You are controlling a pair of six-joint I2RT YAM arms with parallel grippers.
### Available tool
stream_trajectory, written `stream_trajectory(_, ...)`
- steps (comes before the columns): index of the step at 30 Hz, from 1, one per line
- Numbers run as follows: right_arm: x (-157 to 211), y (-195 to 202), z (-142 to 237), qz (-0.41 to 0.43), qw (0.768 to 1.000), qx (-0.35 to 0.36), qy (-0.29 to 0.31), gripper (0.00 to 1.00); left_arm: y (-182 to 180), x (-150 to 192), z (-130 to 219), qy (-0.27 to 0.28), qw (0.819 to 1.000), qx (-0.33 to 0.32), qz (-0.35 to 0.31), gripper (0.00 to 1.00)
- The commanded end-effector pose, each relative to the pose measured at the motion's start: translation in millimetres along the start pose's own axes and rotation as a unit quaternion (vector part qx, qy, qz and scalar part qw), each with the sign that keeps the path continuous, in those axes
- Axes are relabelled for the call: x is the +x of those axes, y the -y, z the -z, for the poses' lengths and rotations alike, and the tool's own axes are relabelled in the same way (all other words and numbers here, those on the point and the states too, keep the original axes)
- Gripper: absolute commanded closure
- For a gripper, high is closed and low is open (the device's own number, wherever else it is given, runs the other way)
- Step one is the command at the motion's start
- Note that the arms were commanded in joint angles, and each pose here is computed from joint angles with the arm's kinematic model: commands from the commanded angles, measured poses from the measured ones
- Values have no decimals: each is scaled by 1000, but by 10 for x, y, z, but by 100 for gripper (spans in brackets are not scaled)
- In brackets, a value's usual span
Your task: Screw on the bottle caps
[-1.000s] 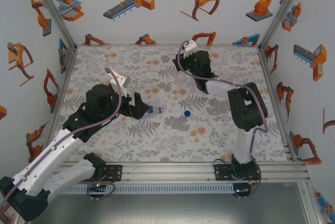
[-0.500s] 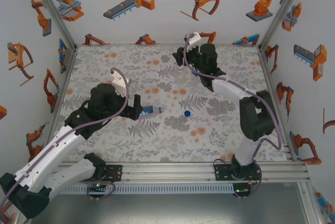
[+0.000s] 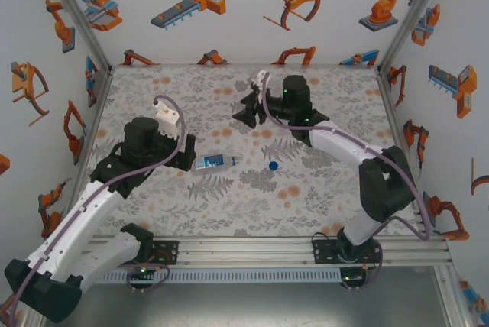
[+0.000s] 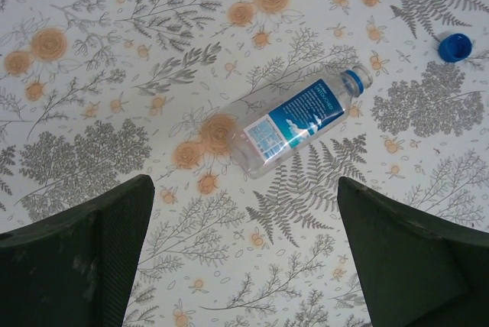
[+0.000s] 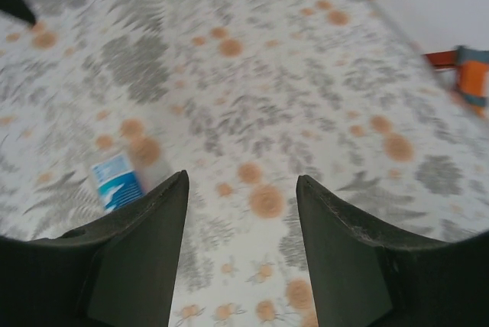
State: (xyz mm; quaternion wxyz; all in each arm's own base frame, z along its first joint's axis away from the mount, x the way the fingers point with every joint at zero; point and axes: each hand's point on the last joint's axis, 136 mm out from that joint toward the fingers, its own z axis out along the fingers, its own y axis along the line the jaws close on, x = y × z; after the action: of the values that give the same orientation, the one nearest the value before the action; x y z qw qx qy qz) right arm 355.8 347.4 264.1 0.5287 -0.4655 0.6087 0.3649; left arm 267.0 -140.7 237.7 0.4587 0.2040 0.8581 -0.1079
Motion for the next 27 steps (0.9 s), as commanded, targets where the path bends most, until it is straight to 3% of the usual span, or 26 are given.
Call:
stream_trajectory(1, 261, -432, -143, 27, 995, -91, -27, 43, -20, -52, 128, 13, 1000, 4, -13, 3)
stream_trajectory(9, 820, -838, -459, 33, 984, -157, -80, 39, -8, 55, 203, 15, 1000, 10, -8, 3)
stream_trajectory(12, 965, -920, -533, 34, 980, -172, -89, 32, 17, 81, 229, 16, 1000, 17, -5, 3)
stream_trajectory(27, 1582, -1155, -737, 61, 966, -201, -152, 31, 66, 91, 242, 20, 999, 32, 1, 3)
